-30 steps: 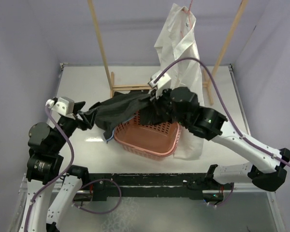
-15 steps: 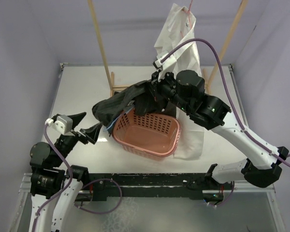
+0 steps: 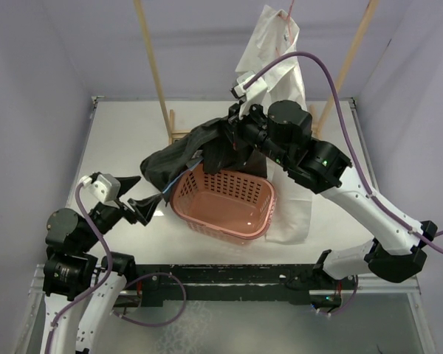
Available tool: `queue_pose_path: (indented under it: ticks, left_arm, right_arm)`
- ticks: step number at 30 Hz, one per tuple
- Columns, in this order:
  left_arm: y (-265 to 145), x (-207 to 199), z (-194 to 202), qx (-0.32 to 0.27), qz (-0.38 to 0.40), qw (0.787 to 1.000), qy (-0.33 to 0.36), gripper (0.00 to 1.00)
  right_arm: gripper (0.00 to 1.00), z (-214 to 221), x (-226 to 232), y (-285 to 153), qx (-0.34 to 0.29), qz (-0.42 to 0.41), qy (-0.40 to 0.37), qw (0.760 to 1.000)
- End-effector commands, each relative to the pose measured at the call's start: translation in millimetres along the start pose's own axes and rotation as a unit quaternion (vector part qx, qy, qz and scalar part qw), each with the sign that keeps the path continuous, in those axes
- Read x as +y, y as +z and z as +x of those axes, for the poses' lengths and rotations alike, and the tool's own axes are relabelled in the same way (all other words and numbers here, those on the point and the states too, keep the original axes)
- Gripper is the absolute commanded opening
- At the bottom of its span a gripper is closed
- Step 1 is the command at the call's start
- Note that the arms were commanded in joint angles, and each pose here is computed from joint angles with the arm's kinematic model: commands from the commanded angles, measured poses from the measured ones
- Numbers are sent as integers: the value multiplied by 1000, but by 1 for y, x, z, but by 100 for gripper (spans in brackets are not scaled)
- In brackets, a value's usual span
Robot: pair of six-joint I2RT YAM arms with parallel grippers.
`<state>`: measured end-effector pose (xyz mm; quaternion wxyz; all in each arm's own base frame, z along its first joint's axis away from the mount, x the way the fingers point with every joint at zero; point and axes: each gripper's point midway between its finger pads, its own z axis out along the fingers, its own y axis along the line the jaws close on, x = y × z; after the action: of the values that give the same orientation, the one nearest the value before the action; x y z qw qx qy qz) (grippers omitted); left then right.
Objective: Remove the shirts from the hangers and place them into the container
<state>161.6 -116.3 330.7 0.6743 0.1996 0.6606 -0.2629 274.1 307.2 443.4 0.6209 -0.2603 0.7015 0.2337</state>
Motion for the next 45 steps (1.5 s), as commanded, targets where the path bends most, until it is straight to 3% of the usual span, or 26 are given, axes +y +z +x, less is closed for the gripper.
queue_pose_path:
  ticks: [1,11,22,25,30,35,40,42,45]
  left_arm:
    - [0,-5,-6,-1,17,1000,14,82]
    - [9,-6,7,27,34,999,1,80]
    - [27,12,15,64,7,998,-17,68]
    - [29,19,14,70,-5,997,-12,53]
    - [37,23,5,78,-8,997,-12,0]
    - [46,20,-24,50,9,999,2,0]
    - [51,11,-78,0,35,998,56,0]
    - [55,6,-98,-11,53,996,69,0]
    - [63,0,-119,-16,78,994,80,0]
  right_arm:
    - [0,-48,0,-13,-67,-8,20,998]
    - [0,-52,0,-14,-70,-9,20,997]
    - [0,-55,7,-17,-73,-27,30,997]
    - [0,-57,7,-20,-75,-30,31,996]
    - [0,-56,6,-24,-74,-28,32,996]
    - [0,-46,5,-26,-66,-27,33,997]
    - [0,-24,8,-29,-39,-40,20,998]
    - [7,-13,11,-30,-19,-49,9,999]
    - [33,0,15,-27,8,-62,-10,998]
